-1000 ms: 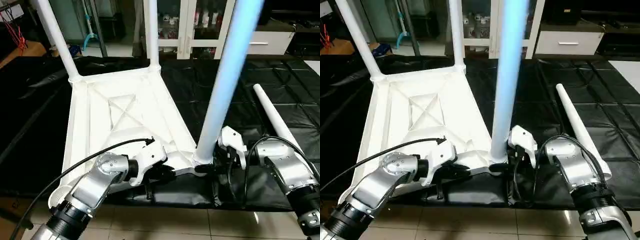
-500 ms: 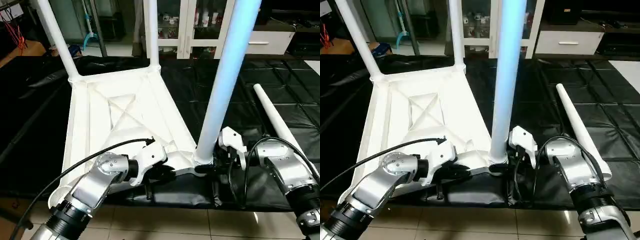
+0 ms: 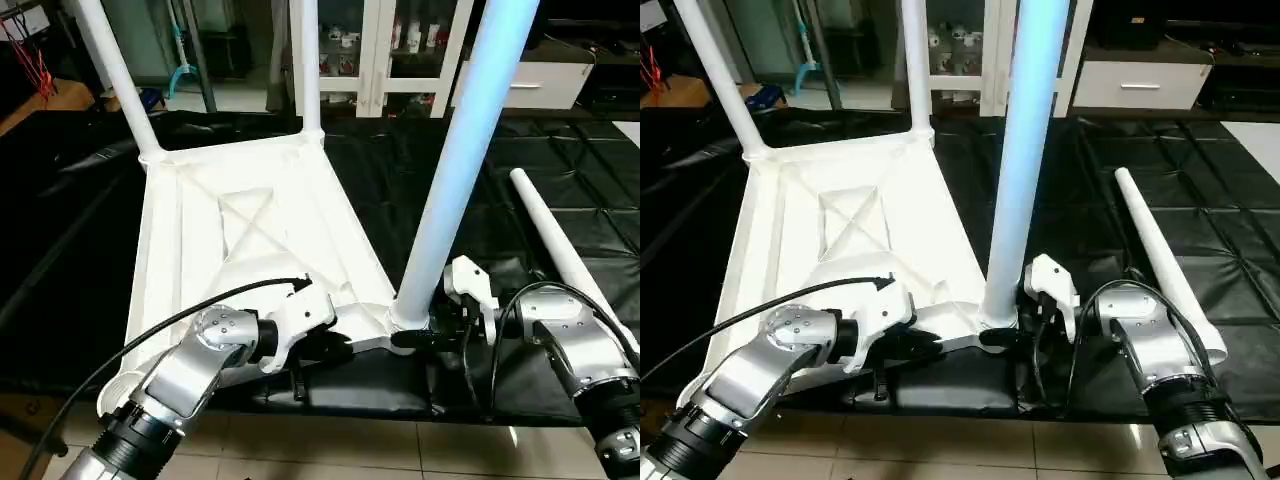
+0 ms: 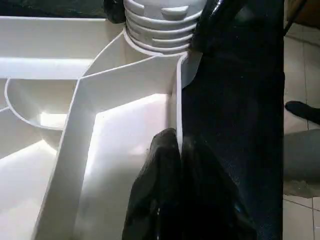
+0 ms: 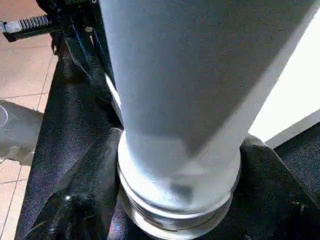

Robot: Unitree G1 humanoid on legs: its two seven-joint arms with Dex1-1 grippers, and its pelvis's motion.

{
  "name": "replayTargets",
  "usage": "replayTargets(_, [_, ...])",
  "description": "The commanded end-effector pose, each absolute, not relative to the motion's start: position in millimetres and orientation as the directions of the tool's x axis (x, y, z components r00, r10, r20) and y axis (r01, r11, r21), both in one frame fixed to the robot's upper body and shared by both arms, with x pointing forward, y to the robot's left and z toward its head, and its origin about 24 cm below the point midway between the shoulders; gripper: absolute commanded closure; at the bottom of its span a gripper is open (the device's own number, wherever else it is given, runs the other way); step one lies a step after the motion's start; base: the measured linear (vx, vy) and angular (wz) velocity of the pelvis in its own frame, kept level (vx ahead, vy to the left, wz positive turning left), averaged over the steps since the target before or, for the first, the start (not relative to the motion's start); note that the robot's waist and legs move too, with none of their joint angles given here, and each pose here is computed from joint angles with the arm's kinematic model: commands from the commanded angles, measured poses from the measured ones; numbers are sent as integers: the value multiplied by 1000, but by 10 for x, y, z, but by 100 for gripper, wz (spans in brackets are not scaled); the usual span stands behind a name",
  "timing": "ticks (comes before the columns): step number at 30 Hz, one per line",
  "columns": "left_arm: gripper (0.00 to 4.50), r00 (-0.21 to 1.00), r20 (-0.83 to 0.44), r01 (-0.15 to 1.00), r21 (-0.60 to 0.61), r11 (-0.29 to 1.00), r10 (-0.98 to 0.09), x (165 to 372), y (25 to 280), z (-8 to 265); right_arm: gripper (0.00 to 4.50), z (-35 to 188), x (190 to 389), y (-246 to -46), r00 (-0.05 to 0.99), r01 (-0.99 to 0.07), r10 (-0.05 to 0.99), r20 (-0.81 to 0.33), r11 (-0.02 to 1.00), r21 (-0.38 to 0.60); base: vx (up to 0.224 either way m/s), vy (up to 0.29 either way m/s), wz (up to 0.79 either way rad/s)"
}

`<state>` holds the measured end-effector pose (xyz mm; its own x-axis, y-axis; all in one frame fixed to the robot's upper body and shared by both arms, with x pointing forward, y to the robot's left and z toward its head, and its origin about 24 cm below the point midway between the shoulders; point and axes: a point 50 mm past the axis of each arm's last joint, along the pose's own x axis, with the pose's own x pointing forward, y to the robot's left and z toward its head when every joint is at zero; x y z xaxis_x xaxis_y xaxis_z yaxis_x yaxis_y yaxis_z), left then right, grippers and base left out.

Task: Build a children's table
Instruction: Rotate leg to tighten

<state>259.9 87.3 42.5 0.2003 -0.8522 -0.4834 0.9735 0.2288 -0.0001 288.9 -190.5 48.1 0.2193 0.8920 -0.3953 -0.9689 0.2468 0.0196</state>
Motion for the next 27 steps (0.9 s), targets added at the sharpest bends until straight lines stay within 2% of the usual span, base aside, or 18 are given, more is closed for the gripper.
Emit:
replayTargets(1, [450,172,-516,975,-30,218,-839,2554,830,326,175,512,2910,-1848,267,-957,907,-326,288,17,0,0,0])
replayTargets(4, [450,239,-525,957,-15,290,-817,2622,827,308,175,476,2982,-1776,384,-916,879,-283,402,7,0,0,0])
replayTargets(6, [450,305,-522,932,-8,362,-796,2700,790,301,175,412,3046,-1682,496,-855,829,-257,518,17,0,0,0])
replayTargets(9, [450,373,-515,899,-4,438,-772,2790,753,307,175,370,3074,-1575,559,-812,798,-224,581,44,0,0,0])
replayTargets(11, [450,443,-507,858,2,513,-739,2885,713,321,175,311,3111,-1454,632,-749,748,-200,657,89,0,0,0])
replayTargets(13, [450,518,-491,807,9,590,-701,2984,642,353,175,204,3167,-1306,721,-649,656,-223,752,114,0,0,0])
replayTargets(15, [450,578,-476,763,26,646,-663,3058,568,390,175,133,3218,-1166,788,-559,563,-248,824,91,0,0,0])
replayTargets(18, [450,628,-458,723,45,689,-629,3115,452,435,175,132,3276,-937,835,-486,500,-232,866,118,0,0,0])
replayTargets(20, [450,664,-450,695,78,715,-597,3150,410,461,175,188,3287,-740,829,-507,523,-199,852,128,0,0,0])
replayTargets(23, [450,679,-446,680,84,728,-583,3167,419,469,175,223,3268,-646,797,-563,579,-172,816,135,0,0,0])
replayTargets(25, [450,685,-445,674,87,733,-577,3176,435,468,175,235,3275,-646,803,-560,573,-163,820,122,0,0,0])
replayTargets(27, [450,696,-450,660,95,746,-559,3197,524,452,119,323,3284,-645,787,-593,611,-84,787,170,0,0,0])
